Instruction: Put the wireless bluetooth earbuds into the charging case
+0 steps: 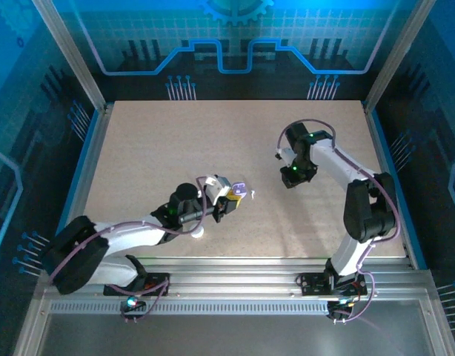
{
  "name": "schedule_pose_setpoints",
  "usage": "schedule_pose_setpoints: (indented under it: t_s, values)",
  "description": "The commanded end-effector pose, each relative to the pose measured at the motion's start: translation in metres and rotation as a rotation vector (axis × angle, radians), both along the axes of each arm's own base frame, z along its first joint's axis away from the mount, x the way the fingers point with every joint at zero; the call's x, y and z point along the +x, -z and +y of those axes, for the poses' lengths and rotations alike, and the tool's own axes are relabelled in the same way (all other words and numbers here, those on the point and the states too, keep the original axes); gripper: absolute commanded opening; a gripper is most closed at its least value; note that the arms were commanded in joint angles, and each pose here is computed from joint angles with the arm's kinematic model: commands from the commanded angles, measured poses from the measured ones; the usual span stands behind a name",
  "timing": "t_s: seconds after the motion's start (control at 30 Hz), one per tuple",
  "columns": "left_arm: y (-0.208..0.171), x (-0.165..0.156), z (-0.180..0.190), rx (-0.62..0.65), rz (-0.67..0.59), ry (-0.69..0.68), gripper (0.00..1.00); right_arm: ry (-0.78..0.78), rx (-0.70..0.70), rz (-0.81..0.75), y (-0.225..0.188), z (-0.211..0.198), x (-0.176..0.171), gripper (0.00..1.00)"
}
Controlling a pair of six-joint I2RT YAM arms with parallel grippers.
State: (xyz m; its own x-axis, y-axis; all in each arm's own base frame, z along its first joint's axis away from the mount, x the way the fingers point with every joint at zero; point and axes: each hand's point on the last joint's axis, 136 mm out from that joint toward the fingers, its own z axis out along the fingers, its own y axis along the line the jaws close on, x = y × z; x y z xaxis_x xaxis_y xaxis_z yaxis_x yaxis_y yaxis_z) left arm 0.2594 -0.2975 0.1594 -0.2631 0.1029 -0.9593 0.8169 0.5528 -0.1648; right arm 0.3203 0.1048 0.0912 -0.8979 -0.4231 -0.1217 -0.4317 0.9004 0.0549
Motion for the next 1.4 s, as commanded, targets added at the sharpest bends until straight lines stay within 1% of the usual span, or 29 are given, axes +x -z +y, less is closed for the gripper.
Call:
schedule_pose_setpoints:
  t_s: [0.0,0.23,0.47,0.73,0.93,1.2,1.33,1.37]
  values:
    - [-0.022,0.01,-0.016,-0.103,-0.065,-0.002,0.13,0.059,0.111,-0.019,-0.017,0.008,-0.005,0.19]
    - [-0.01,0.018,-0.037,-0.126,-0.059,0.017,0.13,0.12,0.278,-0.059,-0.043,0.029,-0.009,0.19]
    - [-0.008,0.019,-0.049,-0.139,-0.061,0.029,0.13,0.182,0.451,-0.144,-0.077,0.047,-0.009,0.19]
    - [-0.013,0.024,-0.058,-0.174,-0.068,0.019,0.13,0.262,0.653,-0.203,-0.11,0.065,-0.014,0.19]
    - [-0.021,0.026,-0.063,-0.203,-0.083,0.009,0.13,0.321,0.768,-0.265,-0.13,0.069,-0.016,0.2]
    - [-0.03,0.029,-0.069,-0.229,-0.094,0.012,0.13,0.362,0.899,-0.285,-0.136,0.081,-0.021,0.2]
    - [-0.034,0.029,-0.069,-0.243,-0.102,0.01,0.13,0.383,0.938,-0.326,-0.144,0.083,-0.022,0.2]
    - [-0.036,0.029,-0.07,-0.247,-0.104,0.011,0.13,0.397,0.939,-0.316,-0.136,0.083,-0.025,0.2]
